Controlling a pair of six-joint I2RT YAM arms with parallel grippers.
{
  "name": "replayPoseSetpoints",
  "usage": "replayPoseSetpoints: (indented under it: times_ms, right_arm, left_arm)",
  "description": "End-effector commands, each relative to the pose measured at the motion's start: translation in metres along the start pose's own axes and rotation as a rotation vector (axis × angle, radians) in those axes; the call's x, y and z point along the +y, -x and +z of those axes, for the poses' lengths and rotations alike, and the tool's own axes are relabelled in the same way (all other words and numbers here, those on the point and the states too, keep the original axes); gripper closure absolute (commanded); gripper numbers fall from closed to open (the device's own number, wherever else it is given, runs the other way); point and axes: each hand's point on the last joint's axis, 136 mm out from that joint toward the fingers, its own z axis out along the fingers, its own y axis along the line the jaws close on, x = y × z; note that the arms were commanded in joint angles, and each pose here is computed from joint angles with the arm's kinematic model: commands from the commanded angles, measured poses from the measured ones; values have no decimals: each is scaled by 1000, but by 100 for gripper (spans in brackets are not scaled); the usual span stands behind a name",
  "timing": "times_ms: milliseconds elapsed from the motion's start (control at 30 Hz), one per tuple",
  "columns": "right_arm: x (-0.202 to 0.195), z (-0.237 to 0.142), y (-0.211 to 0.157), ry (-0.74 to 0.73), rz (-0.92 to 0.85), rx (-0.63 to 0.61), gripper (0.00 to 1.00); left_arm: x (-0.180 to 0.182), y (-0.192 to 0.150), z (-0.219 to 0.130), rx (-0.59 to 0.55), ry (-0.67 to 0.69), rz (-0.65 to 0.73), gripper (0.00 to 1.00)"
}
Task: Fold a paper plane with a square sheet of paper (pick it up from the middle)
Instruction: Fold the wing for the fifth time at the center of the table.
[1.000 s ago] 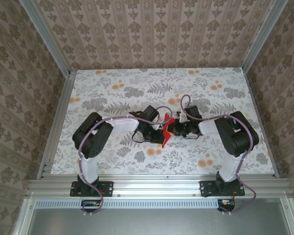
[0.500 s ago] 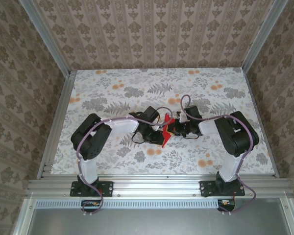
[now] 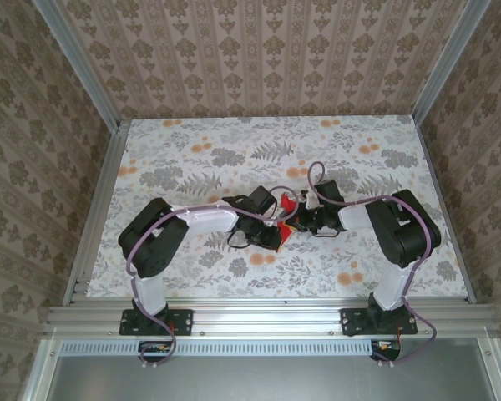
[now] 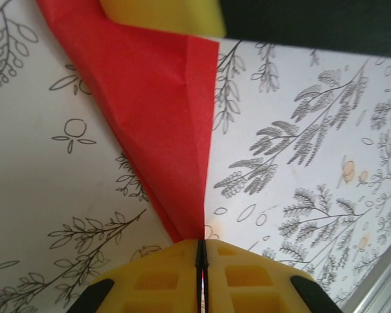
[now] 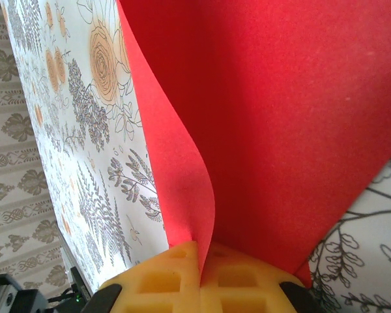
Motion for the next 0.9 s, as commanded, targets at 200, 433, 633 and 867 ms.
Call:
replayPoseSetpoints:
  times_ms: [200,433,633,867]
  right_arm:
    - [-92,-5,-3,-313,137,-67,100]
    - [-93,-5,-2,-316,138,-71,100]
    - [-92,-5,-1,-318,138,-75,100]
    - [-94,-6,0,-325,145,-79,100]
  left_arm:
    - [6,-6,9,41,54,36,92]
    - [15,-16,6,70,142,79,94]
    - [17,-30,10,121,193,127,95]
    - [19,-42,7,161,233,177,95]
